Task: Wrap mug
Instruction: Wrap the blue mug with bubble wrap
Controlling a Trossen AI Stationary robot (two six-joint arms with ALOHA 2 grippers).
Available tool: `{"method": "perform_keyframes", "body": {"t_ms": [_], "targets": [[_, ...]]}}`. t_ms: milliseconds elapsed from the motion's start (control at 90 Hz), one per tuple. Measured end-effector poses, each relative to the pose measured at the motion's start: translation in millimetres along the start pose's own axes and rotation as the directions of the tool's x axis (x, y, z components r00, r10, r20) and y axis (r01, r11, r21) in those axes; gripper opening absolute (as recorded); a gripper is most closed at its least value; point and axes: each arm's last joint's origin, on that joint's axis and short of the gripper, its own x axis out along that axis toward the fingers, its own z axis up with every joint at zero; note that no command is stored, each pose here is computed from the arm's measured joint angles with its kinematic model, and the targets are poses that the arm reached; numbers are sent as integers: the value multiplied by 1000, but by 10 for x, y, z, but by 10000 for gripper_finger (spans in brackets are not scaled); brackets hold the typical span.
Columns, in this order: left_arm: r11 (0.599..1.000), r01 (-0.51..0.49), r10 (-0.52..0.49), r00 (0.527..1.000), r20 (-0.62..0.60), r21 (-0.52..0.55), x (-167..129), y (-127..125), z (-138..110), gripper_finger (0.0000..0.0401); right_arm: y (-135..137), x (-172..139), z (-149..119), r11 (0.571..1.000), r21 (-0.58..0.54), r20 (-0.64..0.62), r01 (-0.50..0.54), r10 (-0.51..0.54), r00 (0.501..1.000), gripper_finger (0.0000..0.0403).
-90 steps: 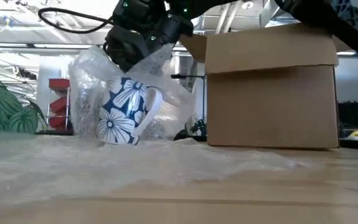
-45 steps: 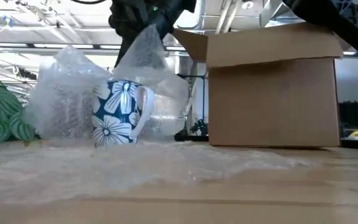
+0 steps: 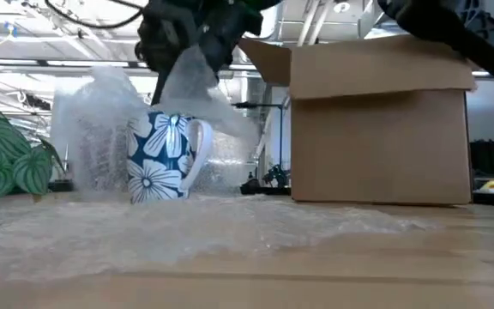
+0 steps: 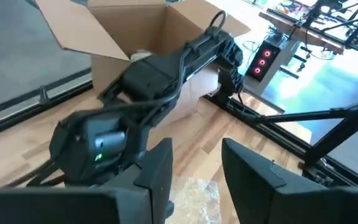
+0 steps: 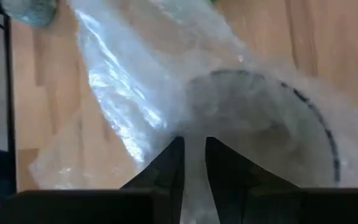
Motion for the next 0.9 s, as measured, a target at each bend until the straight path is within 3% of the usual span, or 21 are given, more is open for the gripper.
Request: {"method": "perform_keyframes", "body": {"t_ms": [222, 344, 622, 900], "targets": [[1000, 5, -5, 1000, -11, -8, 0, -4, -3, 117, -72, 114, -8, 998, 6, 0, 62, -62, 998, 56], [1000, 8, -8, 1000, -21, -9, 1, -7, -6, 117, -43, -5, 32, 997, -1, 40, 73, -73, 997, 56], [1000, 9, -10, 1000, -20, -11, 0, -8, -5, 117, 93, -633, 119, 998, 10, 144, 57, -58, 988, 56], [1000, 10, -10, 1000, -20, 5, 0, -8, -5, 117, -32, -708, 164, 995, -44, 177, 92, -83, 981, 72]]}}
